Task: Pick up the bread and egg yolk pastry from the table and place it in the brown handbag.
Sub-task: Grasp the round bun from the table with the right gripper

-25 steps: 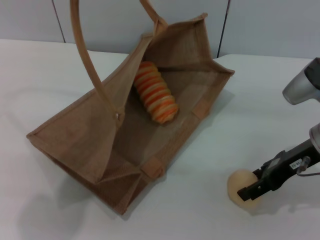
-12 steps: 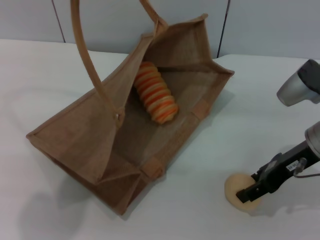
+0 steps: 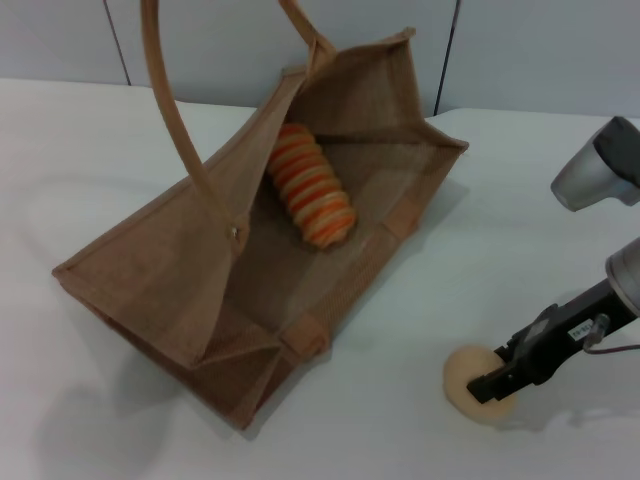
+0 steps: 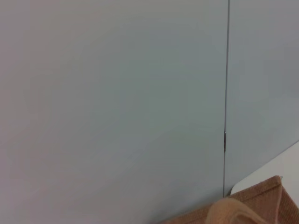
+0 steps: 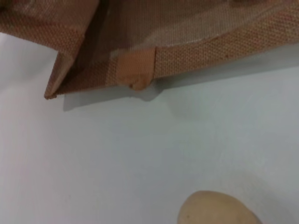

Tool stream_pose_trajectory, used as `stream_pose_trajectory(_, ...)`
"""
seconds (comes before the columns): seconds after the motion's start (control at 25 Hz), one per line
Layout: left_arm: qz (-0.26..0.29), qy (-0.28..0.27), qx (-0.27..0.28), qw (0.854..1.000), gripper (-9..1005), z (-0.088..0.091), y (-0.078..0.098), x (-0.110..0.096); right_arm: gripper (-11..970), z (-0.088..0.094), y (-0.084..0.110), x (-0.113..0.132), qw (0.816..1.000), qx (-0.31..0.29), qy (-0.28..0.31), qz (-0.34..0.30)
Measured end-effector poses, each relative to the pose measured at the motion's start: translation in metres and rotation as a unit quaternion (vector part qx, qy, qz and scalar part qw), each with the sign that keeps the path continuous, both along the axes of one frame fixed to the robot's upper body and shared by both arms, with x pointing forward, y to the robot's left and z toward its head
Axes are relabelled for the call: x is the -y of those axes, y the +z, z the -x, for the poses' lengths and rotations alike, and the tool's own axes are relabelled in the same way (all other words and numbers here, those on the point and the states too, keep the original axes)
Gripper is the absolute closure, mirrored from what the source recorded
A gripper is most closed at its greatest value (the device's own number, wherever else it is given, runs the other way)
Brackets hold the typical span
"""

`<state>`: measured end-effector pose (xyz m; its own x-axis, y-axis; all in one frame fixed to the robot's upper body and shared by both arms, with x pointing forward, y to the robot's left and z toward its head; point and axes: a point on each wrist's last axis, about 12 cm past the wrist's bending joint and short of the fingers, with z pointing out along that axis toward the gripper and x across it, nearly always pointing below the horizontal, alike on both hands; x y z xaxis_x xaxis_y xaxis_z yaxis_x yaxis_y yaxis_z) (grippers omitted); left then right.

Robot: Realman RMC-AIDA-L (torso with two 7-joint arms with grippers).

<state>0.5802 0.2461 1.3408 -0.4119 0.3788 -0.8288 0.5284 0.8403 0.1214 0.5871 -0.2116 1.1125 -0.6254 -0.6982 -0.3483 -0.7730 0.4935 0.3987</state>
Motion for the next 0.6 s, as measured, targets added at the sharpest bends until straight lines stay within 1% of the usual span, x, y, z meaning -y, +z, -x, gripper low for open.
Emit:
stream_pose_trajectory(0.44,0.001,0.001,-0.002,1.000,877,-0.0003,-0.0005,-0.0004,384,-0.0029,0.0003,-0.0020,1.000,0.006,-0.005,-0.003)
stream_pose_trajectory(0.6,0.003,0.003,-0.009,1.000,877,-0.0022,-0.0036,-0.0020,401,-0.0053,0.0029,-0.0022,1.000,0.012,-0.012,-0.012)
